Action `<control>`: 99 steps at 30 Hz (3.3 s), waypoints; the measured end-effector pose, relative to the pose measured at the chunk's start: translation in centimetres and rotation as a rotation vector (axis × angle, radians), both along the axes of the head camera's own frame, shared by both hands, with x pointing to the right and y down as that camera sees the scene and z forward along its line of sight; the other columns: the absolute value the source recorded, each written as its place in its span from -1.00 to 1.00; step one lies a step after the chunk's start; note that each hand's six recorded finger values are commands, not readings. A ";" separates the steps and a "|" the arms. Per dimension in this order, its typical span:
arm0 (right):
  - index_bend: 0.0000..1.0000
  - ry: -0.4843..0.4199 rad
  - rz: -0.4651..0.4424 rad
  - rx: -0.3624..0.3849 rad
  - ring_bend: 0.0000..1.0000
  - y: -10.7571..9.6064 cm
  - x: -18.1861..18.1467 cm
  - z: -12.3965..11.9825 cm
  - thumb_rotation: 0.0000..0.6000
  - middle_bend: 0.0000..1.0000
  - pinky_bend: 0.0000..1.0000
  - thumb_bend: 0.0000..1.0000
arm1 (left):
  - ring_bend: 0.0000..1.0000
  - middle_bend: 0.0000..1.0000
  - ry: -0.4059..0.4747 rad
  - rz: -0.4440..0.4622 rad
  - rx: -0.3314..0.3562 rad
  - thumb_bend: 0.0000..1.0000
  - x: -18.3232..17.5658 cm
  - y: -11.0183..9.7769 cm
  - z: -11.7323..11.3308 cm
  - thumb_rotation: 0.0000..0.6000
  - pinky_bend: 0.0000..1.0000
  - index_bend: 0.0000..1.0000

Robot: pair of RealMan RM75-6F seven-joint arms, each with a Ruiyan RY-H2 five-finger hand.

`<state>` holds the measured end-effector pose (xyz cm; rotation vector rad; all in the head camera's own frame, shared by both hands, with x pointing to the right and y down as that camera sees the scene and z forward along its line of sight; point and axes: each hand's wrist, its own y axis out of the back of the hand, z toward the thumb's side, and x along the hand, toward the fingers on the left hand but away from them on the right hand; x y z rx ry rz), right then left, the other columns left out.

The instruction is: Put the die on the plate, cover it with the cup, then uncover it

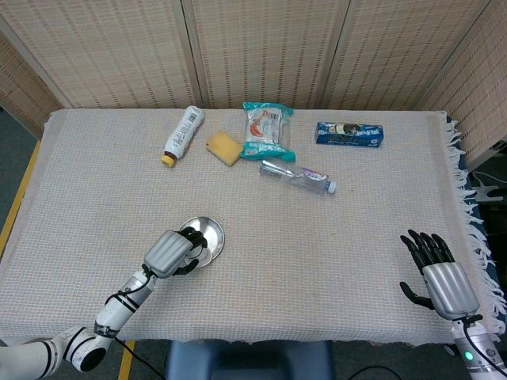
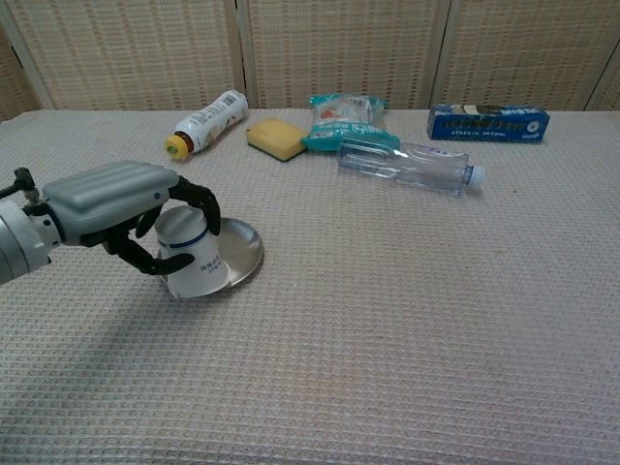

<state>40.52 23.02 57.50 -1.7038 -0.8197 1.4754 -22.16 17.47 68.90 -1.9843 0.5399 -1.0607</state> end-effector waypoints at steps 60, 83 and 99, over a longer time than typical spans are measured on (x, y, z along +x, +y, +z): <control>-1.00 0.029 0.014 -0.028 -1.00 -0.3 0.3 1.1 0.76 -1.00 -1.00 -0.57 | -0.35 -0.08 -0.085 -0.035 0.114 -0.23 -0.9 -4.4 4.0 1.00 0.32 -0.16; -1.00 0.033 0.020 -0.030 -1.00 -0.3 0.5 1.1 0.75 -1.00 -1.00 -0.57 | -0.30 -0.05 -0.171 -0.023 0.115 -0.22 -2.2 -5.2 4.2 1.00 0.33 -0.14; -1.00 0.030 0.020 -0.023 -1.00 -0.1 0.4 0.9 0.75 -1.00 -1.00 -0.57 | -0.29 -0.05 -0.007 -0.031 -0.103 -0.20 -0.1 -2.5 2.4 1.00 0.33 -0.14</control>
